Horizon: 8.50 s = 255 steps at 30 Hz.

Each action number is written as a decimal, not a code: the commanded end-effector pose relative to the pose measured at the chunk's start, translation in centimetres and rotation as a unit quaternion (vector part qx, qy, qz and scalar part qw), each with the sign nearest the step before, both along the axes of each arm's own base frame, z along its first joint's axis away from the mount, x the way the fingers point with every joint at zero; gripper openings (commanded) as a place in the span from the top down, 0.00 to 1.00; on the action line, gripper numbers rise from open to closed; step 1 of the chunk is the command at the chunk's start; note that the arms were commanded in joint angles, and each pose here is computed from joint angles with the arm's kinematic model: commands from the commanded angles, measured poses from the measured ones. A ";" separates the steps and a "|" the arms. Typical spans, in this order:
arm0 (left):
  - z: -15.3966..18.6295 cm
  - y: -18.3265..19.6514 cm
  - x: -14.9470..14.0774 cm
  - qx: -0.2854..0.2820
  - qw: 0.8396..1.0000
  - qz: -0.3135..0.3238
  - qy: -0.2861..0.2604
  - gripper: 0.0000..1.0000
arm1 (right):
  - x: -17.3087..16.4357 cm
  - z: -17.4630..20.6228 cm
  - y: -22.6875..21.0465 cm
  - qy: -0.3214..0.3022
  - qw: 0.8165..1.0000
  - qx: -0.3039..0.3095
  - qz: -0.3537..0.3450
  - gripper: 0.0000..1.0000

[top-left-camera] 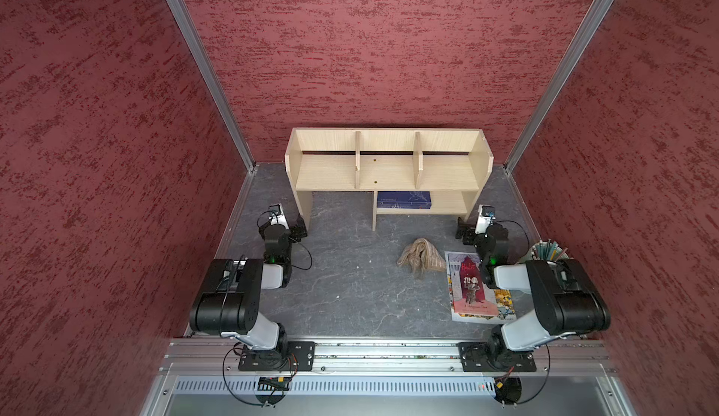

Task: Wipe the bookshelf clean with a cloth
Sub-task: Pick up the cleaning item at the center of the board, then hold the shelf at the center of the board, then wipe the dust from the shelf.

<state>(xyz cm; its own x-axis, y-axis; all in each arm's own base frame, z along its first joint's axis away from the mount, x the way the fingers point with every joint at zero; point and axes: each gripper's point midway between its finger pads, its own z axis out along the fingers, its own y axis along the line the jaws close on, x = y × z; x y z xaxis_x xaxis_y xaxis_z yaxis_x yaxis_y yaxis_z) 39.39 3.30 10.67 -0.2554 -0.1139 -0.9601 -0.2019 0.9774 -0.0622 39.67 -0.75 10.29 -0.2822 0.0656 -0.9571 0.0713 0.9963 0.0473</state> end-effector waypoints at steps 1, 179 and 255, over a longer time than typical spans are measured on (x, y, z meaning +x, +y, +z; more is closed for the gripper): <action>1.0 -1.1 0.4 -0.001 0.999 -0.029 -0.020 0.00 | 0.6 1.4 0.1 -0.023 1.000 0.000 0.006 0.01; 24.8 -6.7 2.0 -0.127 0.982 -0.138 -0.024 1.00 | -3.0 16.2 24.7 0.127 0.985 0.073 0.094 1.00; 23.7 -7.4 3.2 -0.139 0.978 -0.155 -0.006 1.00 | -5.3 5.2 12.1 0.181 0.975 0.099 -0.077 1.00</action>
<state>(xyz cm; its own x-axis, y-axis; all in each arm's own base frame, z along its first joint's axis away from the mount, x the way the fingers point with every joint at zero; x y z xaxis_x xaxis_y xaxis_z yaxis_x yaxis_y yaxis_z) 42.64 -2.94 34.83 -0.2591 -0.1868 -0.9476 0.0724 0.9746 -0.2119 34.76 16.84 15.66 -0.5907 0.2575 -0.7647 0.1196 0.9652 0.2326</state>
